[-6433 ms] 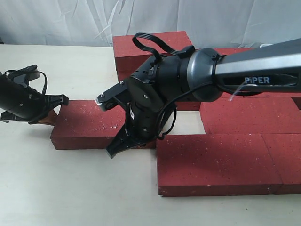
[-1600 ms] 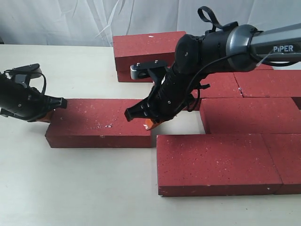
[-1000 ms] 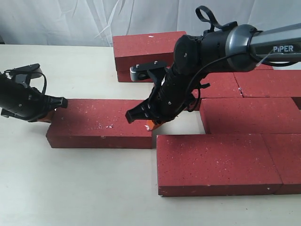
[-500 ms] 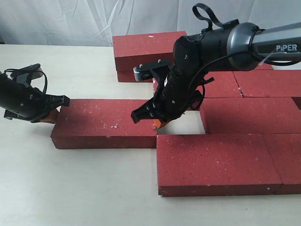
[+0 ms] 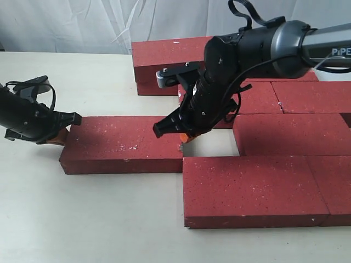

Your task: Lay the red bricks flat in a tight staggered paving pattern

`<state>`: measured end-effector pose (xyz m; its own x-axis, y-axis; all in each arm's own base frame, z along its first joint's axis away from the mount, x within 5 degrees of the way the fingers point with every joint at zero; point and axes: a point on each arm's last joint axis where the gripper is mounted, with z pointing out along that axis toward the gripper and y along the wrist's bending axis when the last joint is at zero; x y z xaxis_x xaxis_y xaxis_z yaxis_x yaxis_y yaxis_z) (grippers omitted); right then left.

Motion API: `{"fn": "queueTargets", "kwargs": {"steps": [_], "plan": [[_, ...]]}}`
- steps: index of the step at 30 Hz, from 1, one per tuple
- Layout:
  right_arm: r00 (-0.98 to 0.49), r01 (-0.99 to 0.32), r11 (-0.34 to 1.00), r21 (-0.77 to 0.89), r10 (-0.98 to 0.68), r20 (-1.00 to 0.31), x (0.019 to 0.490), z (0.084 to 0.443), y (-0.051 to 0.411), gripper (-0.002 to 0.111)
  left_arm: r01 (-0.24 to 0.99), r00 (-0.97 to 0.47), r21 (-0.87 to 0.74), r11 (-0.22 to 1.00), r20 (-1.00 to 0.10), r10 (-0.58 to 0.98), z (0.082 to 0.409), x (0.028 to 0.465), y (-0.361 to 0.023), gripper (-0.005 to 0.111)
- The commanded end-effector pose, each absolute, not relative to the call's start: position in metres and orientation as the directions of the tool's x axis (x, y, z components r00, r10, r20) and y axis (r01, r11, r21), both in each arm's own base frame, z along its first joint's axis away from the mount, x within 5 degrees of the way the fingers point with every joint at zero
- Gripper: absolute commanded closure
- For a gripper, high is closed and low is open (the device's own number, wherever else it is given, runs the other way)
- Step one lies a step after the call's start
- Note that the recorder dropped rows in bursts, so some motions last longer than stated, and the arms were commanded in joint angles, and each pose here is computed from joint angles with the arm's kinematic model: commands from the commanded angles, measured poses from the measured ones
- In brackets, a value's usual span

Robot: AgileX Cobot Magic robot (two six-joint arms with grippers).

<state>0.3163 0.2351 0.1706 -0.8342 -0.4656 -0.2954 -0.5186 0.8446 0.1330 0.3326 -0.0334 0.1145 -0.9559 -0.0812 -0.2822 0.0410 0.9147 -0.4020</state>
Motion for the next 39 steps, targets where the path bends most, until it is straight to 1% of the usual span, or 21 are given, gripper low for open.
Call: {"fn": "queueTargets", "kwargs": {"steps": [1,5,11,20,25,30,39], "plan": [[-0.815,-0.53,0.839,0.123,-0.465,-0.346,0.314,0.191,0.233,0.109,0.049,-0.959,-0.416,0.908,-0.272,-0.072,0.117,0.332,-0.034,0.107],[-0.823,-0.524,0.84,0.141,-0.456,-0.339,0.312,0.193,0.234,0.109,0.049,-0.959,-0.416,0.908,-0.272,-0.072,0.117,0.332,-0.034,0.107],[-0.855,-0.488,0.85,0.196,-0.421,-0.304,0.31,0.186,0.238,0.109,0.049,-0.959,-0.415,0.909,-0.274,-0.073,0.117,0.332,-0.034,0.107],[-0.87,-0.477,0.856,0.197,-0.428,-0.246,0.311,0.165,0.24,0.109,0.049,-0.959,-0.414,0.909,-0.275,-0.073,0.117,0.332,-0.034,0.107],[-0.863,-0.492,0.854,0.169,-0.453,-0.221,0.312,0.156,0.238,0.109,0.049,-0.959,-0.414,0.909,-0.275,-0.073,0.117,0.332,-0.034,0.107],[-0.861,-0.494,0.853,0.17,-0.451,-0.236,0.312,0.161,0.238,0.109,0.049,-0.958,-0.412,0.91,-0.276,-0.074,0.117,0.333,-0.034,0.107],[-0.842,-0.505,0.845,0.176,-0.438,-0.316,0.309,0.192,0.236,0.109,0.049,-0.959,-0.414,0.909,-0.275,-0.073,0.117,0.332,-0.034,0.107]]}}
